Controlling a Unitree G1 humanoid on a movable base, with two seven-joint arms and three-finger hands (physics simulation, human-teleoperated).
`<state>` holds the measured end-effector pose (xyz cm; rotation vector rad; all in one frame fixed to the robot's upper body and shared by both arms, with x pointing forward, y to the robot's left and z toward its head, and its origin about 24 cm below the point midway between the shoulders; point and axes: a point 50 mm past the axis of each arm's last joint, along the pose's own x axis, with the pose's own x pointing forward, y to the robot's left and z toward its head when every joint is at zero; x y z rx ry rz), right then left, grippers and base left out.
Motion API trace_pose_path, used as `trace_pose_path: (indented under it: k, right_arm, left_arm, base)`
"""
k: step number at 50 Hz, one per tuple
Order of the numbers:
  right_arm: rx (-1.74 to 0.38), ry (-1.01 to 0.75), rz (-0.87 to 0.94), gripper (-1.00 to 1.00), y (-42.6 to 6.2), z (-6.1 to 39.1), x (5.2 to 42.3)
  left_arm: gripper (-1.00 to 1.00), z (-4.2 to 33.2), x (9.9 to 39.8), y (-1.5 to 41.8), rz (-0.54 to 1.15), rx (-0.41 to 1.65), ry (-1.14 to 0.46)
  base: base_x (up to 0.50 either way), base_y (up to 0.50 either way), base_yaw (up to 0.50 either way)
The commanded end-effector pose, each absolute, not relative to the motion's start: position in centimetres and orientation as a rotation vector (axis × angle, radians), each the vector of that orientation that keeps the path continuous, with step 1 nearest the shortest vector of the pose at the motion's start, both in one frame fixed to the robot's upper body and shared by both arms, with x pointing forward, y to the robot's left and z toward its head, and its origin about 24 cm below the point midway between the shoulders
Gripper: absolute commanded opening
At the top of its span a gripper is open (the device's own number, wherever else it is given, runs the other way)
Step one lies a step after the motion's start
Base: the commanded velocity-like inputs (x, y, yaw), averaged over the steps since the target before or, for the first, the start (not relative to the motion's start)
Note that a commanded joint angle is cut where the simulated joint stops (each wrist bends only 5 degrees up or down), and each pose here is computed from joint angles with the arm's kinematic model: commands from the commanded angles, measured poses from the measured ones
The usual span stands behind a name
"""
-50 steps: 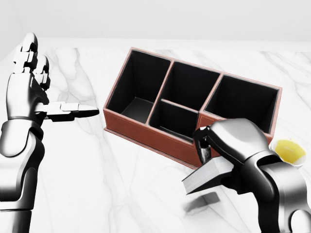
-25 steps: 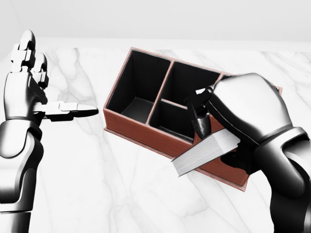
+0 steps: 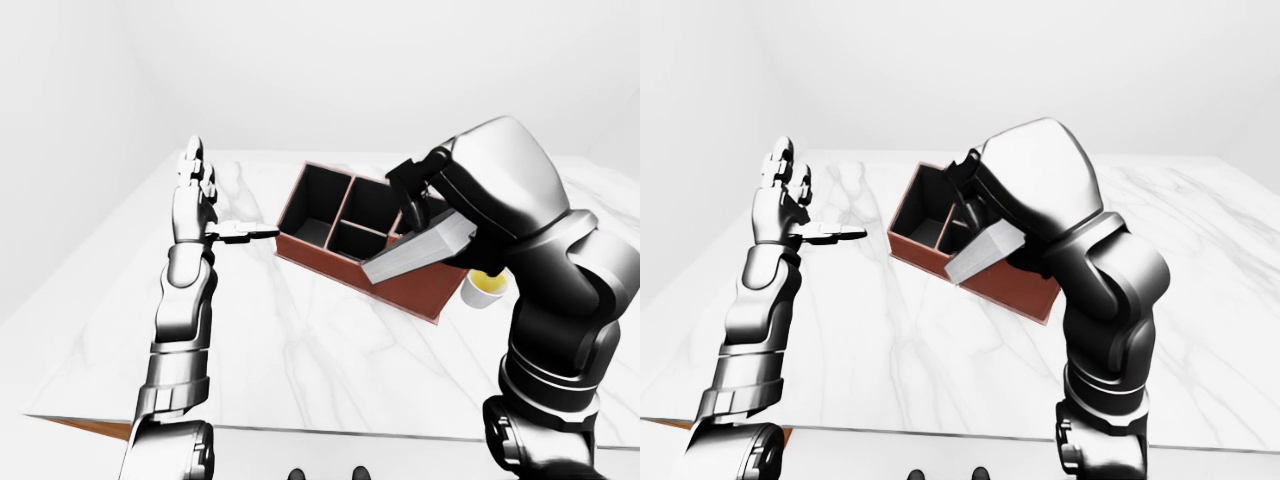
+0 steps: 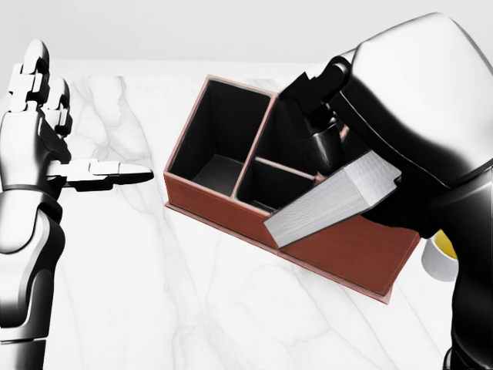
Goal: Pick up the book and place it in the right compartment of the caddy.
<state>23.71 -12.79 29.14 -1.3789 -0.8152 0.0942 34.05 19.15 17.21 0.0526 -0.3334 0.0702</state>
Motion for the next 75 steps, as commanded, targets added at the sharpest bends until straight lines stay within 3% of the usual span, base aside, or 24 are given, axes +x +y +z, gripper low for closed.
trace_pose_path:
  k: [1,15,29,48,75]
  right_arm:
    - [-1.383,-0.899,0.047,-1.0,-12.8,32.7,24.2]
    - [-1.383,-0.931,-0.021,-1.0,-13.0,36.3,26.8]
    - [-1.388,-0.753,-0.089,-1.0,-14.3,38.5,32.5]
    - [-1.503,-0.38,-0.211,-1.0,-16.8,34.7,41.1]
    - [-1.679,-0.29,-0.243,-1.0,-17.4,29.5,42.9]
  left_arm:
    - [1.0,17.5,33.7,19.1,0.067,0.052,-0.351]
    - [1.0,18.4,33.0,19.2,0.066,0.052,-0.403]
    - [1.0,18.8,32.7,19.1,0.061,0.05,-0.423]
    - [1.0,18.8,32.6,19.3,0.058,0.045,-0.426]
    - [1.0,18.4,32.3,20.0,0.073,0.041,-0.412]
  base:
    - [0.0,0.0,0.0]
    - [0.0,0.0,0.0]
    - [0.0,0.0,0.0]
    - [0.0,0.0,0.0]
    - [0.0,0.0,0.0]
